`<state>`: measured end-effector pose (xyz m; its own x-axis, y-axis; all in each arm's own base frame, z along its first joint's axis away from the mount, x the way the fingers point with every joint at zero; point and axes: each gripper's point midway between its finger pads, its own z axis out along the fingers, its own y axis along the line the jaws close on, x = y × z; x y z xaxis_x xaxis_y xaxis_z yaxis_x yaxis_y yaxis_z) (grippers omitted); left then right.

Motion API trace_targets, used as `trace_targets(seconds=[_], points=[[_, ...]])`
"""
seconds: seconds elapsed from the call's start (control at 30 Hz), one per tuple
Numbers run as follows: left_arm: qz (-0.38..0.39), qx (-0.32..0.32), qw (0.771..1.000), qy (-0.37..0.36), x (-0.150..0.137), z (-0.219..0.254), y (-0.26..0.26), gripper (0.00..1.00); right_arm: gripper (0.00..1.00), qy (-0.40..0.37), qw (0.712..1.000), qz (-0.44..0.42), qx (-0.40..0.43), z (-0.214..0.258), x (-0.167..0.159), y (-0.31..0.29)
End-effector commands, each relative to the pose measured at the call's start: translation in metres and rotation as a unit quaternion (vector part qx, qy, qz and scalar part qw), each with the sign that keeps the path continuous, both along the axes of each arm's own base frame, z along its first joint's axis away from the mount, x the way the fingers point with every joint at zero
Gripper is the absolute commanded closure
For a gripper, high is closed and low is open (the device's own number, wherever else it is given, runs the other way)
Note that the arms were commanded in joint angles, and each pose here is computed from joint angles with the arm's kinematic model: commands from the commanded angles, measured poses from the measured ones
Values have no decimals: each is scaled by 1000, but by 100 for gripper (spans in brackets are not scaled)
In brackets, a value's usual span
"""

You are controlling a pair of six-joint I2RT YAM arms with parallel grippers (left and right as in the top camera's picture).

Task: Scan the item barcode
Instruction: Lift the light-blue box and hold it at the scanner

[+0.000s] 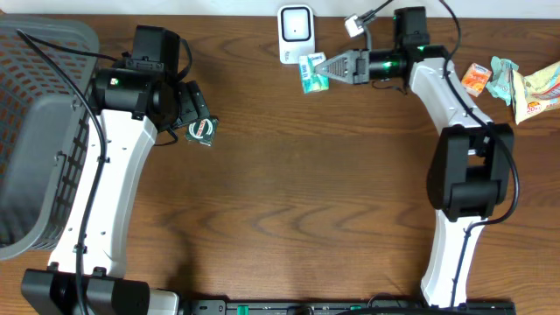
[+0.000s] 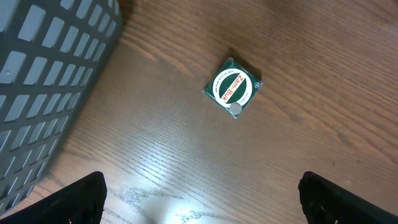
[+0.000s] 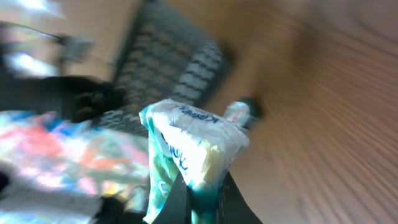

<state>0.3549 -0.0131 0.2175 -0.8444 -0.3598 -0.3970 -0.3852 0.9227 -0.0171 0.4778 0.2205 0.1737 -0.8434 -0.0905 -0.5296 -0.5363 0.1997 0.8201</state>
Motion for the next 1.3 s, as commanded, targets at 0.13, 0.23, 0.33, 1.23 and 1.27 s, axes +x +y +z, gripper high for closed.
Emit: trace_targets(seconds=[0.13,0.23,0.33,1.23,1.27], points=[[8,2,1000,-2,1,2,2,2,99,-108,814,-228,-524,-104,51,-49],[8,2,1000,-2,1,2,2,2,99,-228,685,-266,-639,-77,76,-71],[8,2,1000,-2,1,2,2,2,99,-343,599,-258,-676,-39,100,-61],[8,2,1000,-2,1,2,2,2,99,-527,552,-277,-583,10,158,-17],[8,2,1000,-2,1,2,2,2,99,-519,545,-286,-593,11,159,-25]])
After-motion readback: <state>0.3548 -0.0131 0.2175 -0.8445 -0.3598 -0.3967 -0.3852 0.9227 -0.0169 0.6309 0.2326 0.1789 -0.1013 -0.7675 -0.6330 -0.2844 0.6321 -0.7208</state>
